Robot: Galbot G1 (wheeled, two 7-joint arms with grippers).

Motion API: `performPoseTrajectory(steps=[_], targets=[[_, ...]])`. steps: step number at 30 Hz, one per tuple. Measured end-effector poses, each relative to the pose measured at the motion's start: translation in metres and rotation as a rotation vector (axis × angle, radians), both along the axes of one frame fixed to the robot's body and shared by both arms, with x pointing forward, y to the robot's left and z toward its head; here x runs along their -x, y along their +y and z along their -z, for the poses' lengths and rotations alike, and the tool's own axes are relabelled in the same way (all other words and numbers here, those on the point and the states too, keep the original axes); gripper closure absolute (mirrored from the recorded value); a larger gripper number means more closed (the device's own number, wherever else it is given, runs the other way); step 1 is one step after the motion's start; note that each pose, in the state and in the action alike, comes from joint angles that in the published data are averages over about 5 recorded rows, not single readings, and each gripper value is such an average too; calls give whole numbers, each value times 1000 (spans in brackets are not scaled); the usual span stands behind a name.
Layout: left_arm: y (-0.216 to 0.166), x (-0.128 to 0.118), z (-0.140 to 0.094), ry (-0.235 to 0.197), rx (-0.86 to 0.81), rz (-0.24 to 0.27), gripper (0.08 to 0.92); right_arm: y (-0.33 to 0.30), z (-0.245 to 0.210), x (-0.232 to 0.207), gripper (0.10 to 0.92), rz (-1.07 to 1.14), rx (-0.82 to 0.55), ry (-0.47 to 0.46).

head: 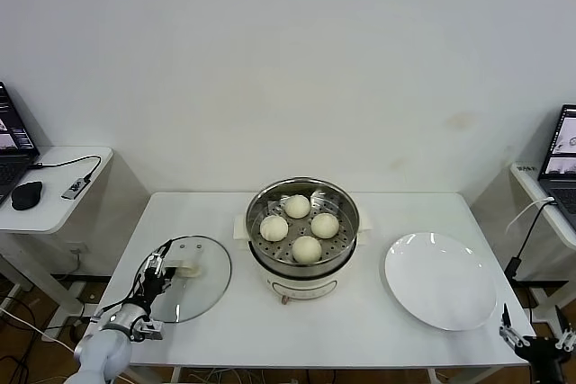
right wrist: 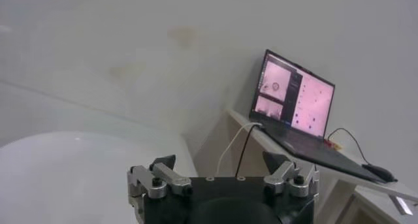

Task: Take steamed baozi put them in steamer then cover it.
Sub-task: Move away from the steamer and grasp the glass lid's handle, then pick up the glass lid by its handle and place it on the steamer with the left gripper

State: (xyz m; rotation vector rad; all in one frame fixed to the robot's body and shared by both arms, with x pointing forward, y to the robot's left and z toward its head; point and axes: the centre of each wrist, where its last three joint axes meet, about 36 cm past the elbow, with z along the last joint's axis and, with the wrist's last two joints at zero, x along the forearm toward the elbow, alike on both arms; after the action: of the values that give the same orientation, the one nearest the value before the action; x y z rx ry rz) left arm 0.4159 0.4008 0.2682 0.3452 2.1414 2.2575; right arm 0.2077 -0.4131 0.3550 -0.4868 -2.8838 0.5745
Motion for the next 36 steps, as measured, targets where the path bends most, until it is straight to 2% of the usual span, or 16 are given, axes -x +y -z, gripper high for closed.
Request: performPoseTrajectory(steps=[5, 14, 24, 27, 30, 36], targets=[[1, -3, 1, 10, -1, 5, 277, 2, 4, 0, 200, -2, -4, 11], [1, -8, 1, 32, -5, 21, 537, 6, 9, 0, 200, -9, -7, 23], [2, -9, 12, 40, 34, 8, 821, 9, 11, 1, 200, -17, -6, 33], [2, -6, 15, 27, 52, 0, 856, 10, 11, 1, 200, -22, -6, 35], [1, -3, 16, 10, 69, -10, 857, 12, 11, 1, 200, -30, -4, 34], [-5, 6, 6, -48, 96, -26, 857, 15, 10, -1, 200, -54, 8, 34]])
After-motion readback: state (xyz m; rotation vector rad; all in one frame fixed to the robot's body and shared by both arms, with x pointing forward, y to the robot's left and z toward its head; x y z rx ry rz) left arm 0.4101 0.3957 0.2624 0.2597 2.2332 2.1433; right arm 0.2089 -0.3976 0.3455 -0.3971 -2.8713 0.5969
